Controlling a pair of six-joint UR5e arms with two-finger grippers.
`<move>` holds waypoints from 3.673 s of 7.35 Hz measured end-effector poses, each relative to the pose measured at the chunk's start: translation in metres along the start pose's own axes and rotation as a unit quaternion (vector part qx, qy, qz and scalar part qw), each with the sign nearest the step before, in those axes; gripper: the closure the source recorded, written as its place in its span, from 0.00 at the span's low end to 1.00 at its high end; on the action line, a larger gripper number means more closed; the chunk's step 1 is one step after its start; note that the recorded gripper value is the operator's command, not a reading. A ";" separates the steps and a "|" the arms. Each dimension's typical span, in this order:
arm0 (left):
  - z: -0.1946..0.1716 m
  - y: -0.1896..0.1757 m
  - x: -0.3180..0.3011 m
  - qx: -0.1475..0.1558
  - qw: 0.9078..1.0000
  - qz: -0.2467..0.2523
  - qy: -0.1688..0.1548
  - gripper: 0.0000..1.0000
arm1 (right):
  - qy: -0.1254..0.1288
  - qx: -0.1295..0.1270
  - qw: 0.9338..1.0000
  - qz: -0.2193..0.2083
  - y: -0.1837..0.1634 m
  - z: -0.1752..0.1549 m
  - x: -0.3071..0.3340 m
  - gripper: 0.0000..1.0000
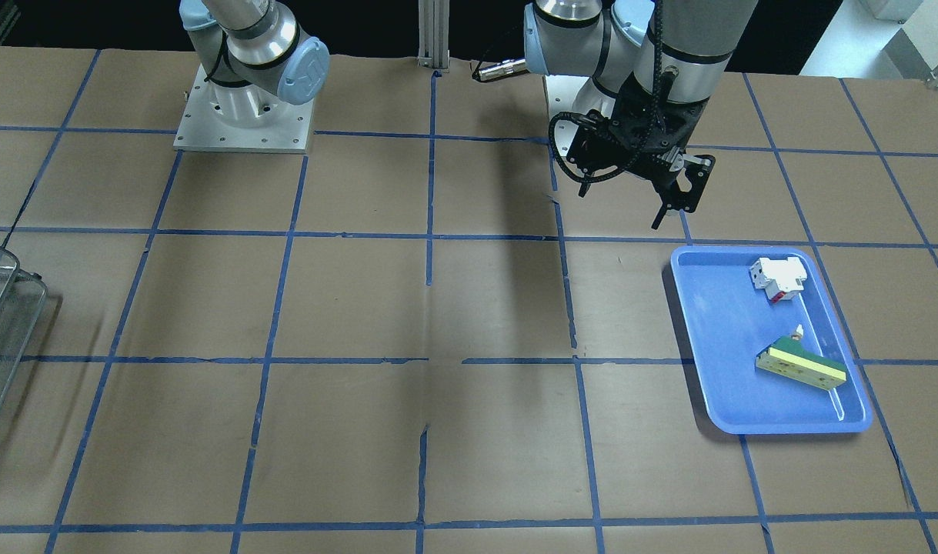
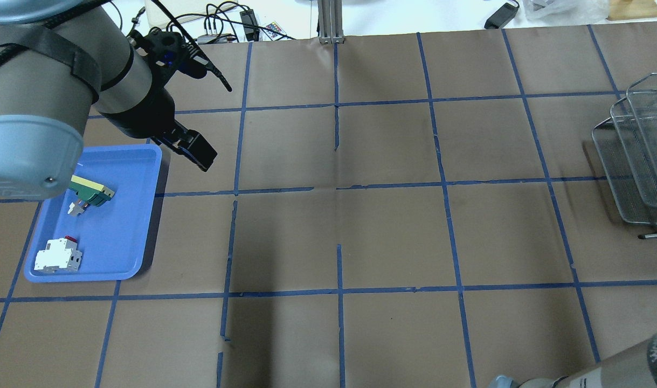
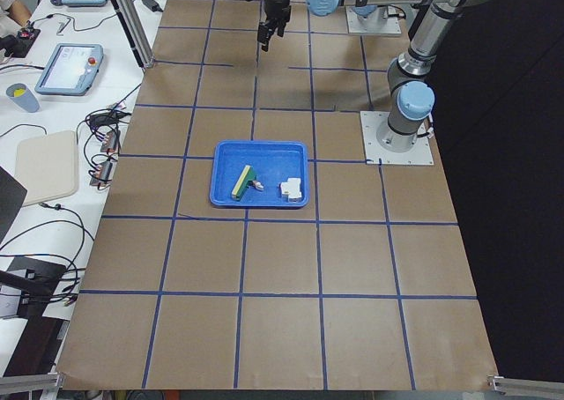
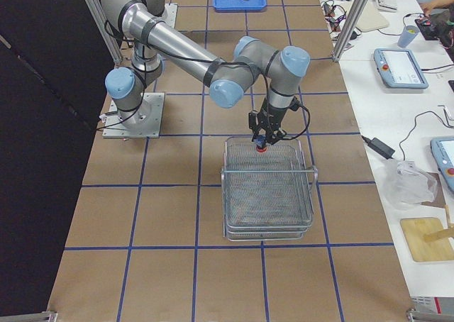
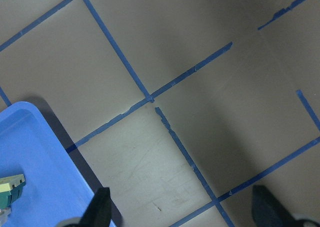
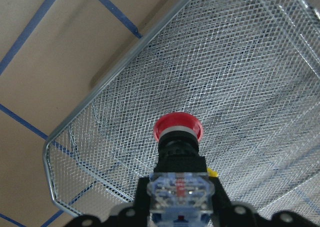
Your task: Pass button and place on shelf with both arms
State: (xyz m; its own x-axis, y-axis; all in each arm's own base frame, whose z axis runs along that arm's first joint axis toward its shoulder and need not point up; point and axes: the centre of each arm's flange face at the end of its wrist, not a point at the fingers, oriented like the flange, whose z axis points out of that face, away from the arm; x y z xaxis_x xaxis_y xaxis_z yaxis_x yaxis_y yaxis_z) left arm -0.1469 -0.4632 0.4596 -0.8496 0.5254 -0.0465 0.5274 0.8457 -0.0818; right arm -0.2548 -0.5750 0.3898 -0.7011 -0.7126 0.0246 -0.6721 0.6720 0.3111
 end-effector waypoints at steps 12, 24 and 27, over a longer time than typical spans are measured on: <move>0.001 0.000 0.000 0.000 1.000 0.000 0.000 0.00 | -0.021 0.004 1.000 -0.004 -0.005 0.006 -0.003 0.00; 0.003 -0.001 -0.001 -0.002 1.000 -0.001 0.001 0.00 | -0.087 0.132 0.916 0.369 -0.161 -0.181 -0.330 0.00; 0.003 -0.001 -0.001 -0.002 1.000 -0.001 0.001 0.00 | -0.100 0.131 0.902 0.399 -0.155 -0.177 -0.347 0.00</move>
State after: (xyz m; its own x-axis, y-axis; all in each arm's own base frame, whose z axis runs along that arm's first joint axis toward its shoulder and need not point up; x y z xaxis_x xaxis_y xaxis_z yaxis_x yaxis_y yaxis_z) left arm -0.1469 -0.4652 0.4569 -0.8503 0.5244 -0.0440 0.5262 0.8468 -0.0778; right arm 0.1349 -0.4680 0.5015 -0.9979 0.0515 -0.0396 0.0502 0.9982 0.0338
